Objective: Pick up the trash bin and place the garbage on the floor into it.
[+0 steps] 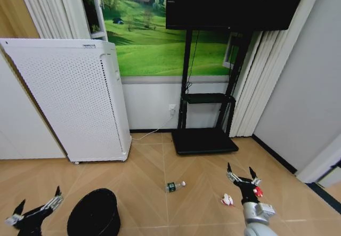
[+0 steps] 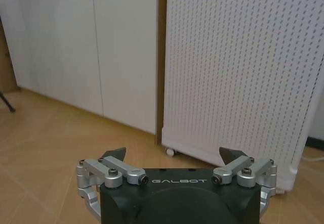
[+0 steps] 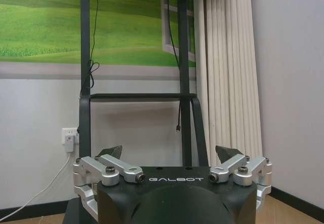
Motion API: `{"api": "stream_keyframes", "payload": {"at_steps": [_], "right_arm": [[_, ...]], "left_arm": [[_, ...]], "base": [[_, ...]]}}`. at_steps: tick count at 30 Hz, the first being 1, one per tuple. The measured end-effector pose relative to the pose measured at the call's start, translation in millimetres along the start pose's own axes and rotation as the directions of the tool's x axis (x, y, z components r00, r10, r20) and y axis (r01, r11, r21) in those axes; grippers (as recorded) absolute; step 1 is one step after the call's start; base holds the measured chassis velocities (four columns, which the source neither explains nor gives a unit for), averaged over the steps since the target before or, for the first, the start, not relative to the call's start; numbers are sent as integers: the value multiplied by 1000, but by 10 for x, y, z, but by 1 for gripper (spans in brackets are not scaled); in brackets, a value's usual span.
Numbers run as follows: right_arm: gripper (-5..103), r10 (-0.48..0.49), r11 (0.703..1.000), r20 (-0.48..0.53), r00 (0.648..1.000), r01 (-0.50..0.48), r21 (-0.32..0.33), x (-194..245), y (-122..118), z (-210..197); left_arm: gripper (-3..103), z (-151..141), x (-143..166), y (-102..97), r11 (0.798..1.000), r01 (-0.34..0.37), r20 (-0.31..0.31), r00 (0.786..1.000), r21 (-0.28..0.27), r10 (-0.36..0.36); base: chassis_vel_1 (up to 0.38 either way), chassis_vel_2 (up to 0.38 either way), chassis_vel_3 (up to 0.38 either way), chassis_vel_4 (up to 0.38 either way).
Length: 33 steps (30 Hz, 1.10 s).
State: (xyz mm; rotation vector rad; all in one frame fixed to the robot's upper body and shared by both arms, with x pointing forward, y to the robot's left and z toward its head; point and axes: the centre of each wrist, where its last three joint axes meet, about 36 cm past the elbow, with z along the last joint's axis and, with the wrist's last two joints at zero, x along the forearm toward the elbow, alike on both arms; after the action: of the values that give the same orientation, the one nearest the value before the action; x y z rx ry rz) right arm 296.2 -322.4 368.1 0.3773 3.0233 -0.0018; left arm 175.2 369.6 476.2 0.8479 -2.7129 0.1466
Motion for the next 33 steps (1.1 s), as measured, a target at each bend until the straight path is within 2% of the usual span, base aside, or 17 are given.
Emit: {"api": "stream_keyframes", "payload": {"at_steps": [1,3,4,6,7,8,9,10,11,12,15,22,33], "right_arm": [[100,0,1000,0,1000,0,0,0,0,0],[100,0,1000,-1,1000,0,-1,-9,2,10],[100,0,1000,-1,1000,0,-1,-9,2,10],[100,0,1000,-2,1000,0,-1,-12,-4,15],[100,0,1000,-2,1000,0,-1,-12,-4,15],[100,-1,1000,-3,1000,1,-1,-13,-6,17],[100,0,1000,-3,1000,0,-3,-16,-12,16],[100,1,1000,-3,1000,-1,-5,-18,-15,15],[100,1,1000,-3,1000,-1,-5,-18,-15,15],[100,2,1000,-2,1000,-2,-6,-21,-22,12],[100,3,1000,-4,1000,-3,-7,-16,-30,16],[100,-7,1000,-4,1000,7,-5,-17,-73,-5],[100,-7,1000,-12,1000,7,-19,48,-16,3]], "left_arm": [[100,0,0,0,1000,0,0,1000,0,0],[100,81,-45,92,999,16,-115,993,27,-13],[100,81,-45,92,999,16,-115,993,27,-13],[100,219,-113,152,997,33,-253,967,69,-15],[100,219,-113,152,997,33,-253,967,69,-15],[100,280,-132,166,996,40,-293,956,80,-14],[100,424,-161,190,993,59,-371,928,98,-18],[100,473,-173,195,992,66,-396,918,107,-18],[100,473,-173,195,992,66,-396,918,107,-18],[100,545,-204,205,990,74,-435,900,120,-15],[100,587,-260,201,988,75,-446,895,134,-7],[100,495,-428,138,987,24,-429,902,160,47],[100,611,-757,19,988,15,-488,870,152,62]], "base": [[0,0,0,0],[0,0,0,0],[0,0,0,0],[0,0,0,0],[0,0,0,0],[0,0,0,0],[0,0,0,0],[0,0,0,0],[0,0,0,0],[0,0,0,0],[0,0,0,0],[0,0,0,0],[0,0,0,0]]}}
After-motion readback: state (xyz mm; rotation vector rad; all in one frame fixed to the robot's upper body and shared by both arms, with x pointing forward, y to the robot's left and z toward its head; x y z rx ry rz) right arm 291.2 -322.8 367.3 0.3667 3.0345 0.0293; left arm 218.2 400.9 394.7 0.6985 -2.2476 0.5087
